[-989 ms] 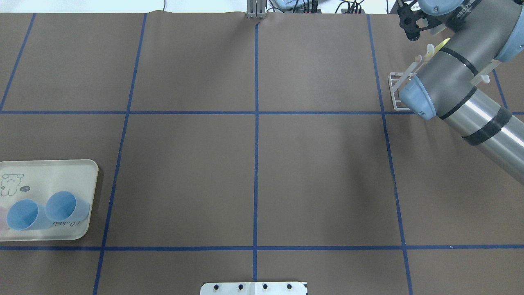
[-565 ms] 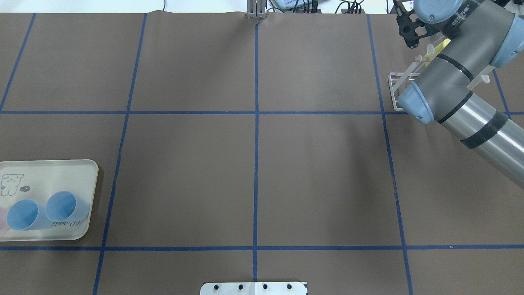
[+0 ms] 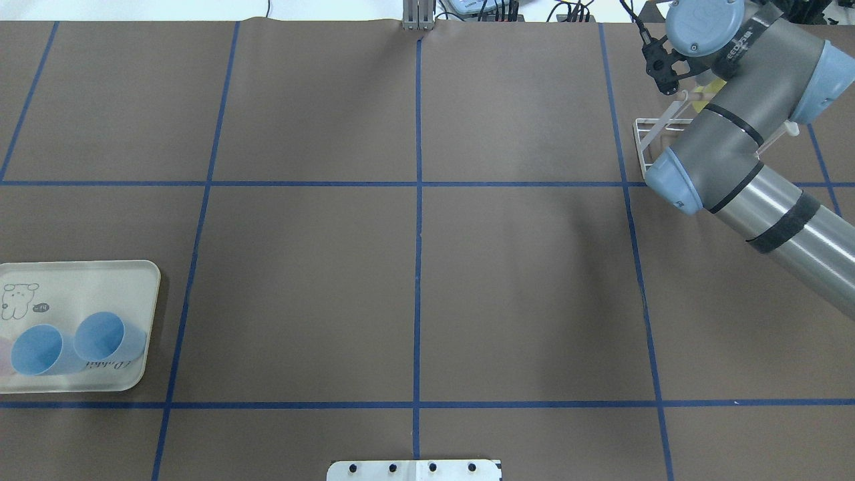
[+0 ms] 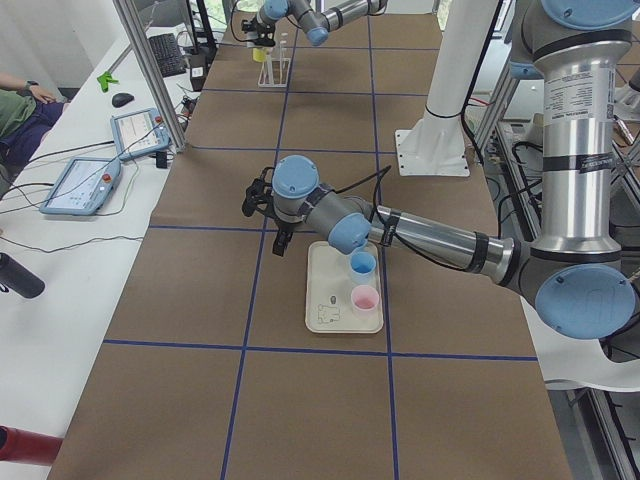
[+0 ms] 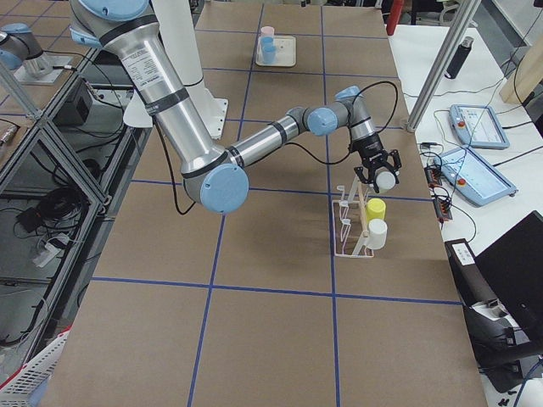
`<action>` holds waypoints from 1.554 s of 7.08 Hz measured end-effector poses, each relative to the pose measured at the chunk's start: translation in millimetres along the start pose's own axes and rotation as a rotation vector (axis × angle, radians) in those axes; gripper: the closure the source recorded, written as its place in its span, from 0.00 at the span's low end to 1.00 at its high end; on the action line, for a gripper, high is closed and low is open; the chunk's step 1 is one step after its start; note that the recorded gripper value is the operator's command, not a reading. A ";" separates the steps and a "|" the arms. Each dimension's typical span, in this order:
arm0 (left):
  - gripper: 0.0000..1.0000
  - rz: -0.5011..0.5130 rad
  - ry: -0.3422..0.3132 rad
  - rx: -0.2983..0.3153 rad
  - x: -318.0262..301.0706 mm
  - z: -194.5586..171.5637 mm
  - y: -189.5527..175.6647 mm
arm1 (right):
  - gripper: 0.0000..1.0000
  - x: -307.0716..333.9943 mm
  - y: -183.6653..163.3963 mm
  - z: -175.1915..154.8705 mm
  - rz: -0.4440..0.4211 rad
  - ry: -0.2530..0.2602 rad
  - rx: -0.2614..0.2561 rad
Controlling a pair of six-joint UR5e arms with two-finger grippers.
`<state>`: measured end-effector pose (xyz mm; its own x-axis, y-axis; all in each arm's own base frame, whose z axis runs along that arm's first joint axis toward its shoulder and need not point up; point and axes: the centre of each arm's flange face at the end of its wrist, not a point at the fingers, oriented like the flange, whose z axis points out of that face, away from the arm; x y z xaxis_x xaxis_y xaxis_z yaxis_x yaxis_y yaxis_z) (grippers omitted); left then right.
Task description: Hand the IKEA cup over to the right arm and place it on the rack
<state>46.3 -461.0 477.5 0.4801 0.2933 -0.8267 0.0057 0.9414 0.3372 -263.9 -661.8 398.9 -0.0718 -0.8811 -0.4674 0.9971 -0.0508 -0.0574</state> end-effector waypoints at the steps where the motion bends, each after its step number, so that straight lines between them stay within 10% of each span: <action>1: 0.00 0.000 0.000 0.000 0.1 0.0 -0.2 | 0.42 -2.8 -1.6 2.0 -0.004 -0.003 -0.001; 11: 0.00 0.002 0.000 0.002 1.3 -0.4 -1.9 | 0.03 -8.8 -21.7 6.0 -0.041 -0.005 -0.018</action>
<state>46.5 -462.4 475.6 0.4798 0.2952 -0.8262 0.0069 0.9404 0.3399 -284.7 -655.9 409.5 -0.1122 -0.8809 -0.4597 0.9927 -0.0784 -0.0921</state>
